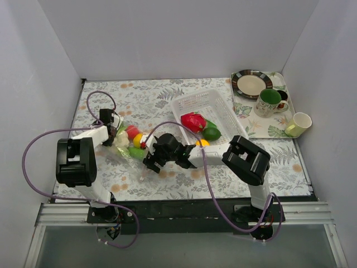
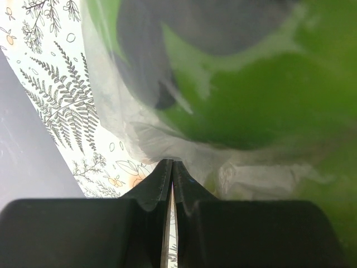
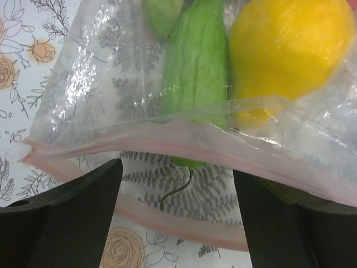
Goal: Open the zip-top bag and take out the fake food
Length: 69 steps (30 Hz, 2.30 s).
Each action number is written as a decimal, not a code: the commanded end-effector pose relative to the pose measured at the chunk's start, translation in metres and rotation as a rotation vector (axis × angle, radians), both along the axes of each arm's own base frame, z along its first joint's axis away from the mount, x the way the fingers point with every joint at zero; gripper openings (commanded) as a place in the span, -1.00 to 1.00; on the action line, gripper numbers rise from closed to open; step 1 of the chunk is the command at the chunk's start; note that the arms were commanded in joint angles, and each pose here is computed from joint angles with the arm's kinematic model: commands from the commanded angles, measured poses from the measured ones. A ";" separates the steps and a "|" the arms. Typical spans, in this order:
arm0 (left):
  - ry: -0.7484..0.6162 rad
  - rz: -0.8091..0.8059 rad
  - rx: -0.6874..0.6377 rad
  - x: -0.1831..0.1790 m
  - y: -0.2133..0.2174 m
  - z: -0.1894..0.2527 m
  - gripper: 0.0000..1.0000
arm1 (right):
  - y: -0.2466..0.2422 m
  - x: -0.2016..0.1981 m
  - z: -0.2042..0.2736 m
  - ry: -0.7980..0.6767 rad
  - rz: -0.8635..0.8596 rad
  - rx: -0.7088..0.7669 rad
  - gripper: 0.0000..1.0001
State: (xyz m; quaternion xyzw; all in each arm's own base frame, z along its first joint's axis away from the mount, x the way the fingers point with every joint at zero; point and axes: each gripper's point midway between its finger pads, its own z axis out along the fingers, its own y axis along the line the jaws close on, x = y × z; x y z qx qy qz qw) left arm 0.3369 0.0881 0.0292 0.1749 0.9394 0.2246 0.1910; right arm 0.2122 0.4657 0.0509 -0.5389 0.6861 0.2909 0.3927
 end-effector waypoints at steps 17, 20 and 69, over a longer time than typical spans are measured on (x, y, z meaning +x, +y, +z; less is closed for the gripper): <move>0.088 -0.066 -0.042 -0.053 -0.014 -0.008 -1.00 | 0.051 0.013 0.004 0.041 -0.002 0.103 0.46; 0.089 -0.064 -0.039 -0.054 -0.013 -0.008 -1.00 | 0.037 0.008 -0.005 0.048 -0.018 0.079 0.43; 0.003 -0.073 -0.372 -0.077 -0.068 0.101 -1.00 | -0.269 0.116 0.104 -0.102 -1.208 -0.106 0.97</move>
